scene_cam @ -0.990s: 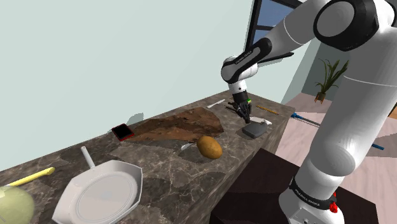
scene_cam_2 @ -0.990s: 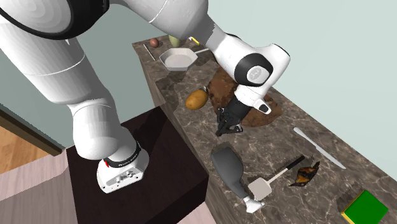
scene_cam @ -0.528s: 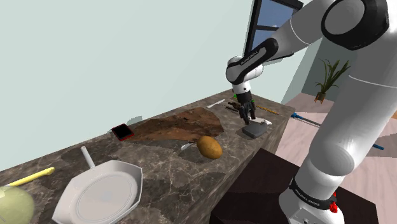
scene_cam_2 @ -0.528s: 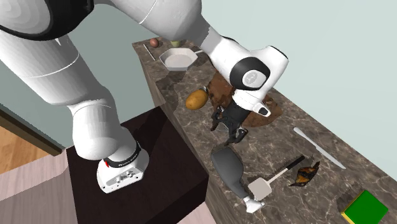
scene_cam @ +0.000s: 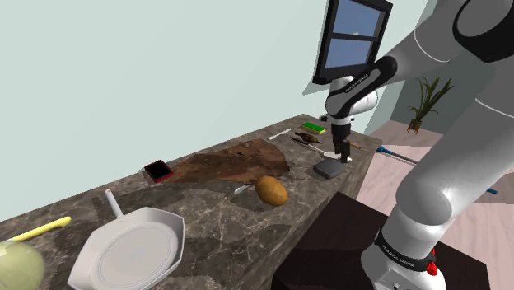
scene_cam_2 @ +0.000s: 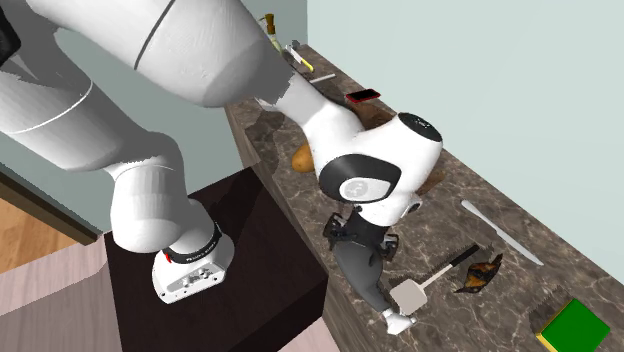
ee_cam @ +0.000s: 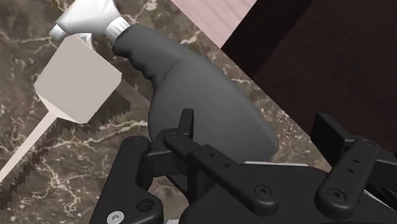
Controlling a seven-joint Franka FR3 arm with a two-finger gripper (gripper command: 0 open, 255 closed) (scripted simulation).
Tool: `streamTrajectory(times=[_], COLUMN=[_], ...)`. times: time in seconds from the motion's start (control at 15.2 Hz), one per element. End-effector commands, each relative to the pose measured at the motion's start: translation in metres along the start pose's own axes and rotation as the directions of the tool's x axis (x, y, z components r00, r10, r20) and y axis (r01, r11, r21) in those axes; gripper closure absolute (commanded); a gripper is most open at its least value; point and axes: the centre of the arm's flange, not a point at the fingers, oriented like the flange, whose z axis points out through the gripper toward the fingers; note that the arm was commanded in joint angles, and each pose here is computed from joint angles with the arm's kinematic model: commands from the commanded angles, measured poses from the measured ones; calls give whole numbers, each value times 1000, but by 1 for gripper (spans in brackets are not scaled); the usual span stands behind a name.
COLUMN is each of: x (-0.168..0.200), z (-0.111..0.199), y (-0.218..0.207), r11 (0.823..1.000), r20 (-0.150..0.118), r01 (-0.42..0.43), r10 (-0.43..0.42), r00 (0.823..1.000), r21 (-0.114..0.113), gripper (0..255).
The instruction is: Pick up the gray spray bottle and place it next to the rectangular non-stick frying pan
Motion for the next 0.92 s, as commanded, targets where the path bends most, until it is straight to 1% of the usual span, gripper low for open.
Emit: streamTrajectory(times=[0.0, 0.07, 0.13, 0.2, 0.26, 0.33, 0.79, 0.86], x=[-27, -37, -47, -56, -64, -66, -58, -58], z=[14, 20, 26, 33, 39, 41, 80, 80], y=[12, 21, 31, 42, 53, 57, 59, 59], r11=[981, 961, 935, 903, 864, 852, 852, 852], r20=[-57, -82, -106, -127, -146, -151, -151, -151], r01=[188, 266, 341, 412, 480, 498, 498, 498], r10=[-191, -271, -350, -427, -500, -520, -520, -520], r00=[980, 959, 931, 895, 853, 841, 841, 841], r21=[-48, -72, -97, -125, -153, -161, -161, -161], gripper=[0, 0, 0, 0, 0, 0, 0, 0])
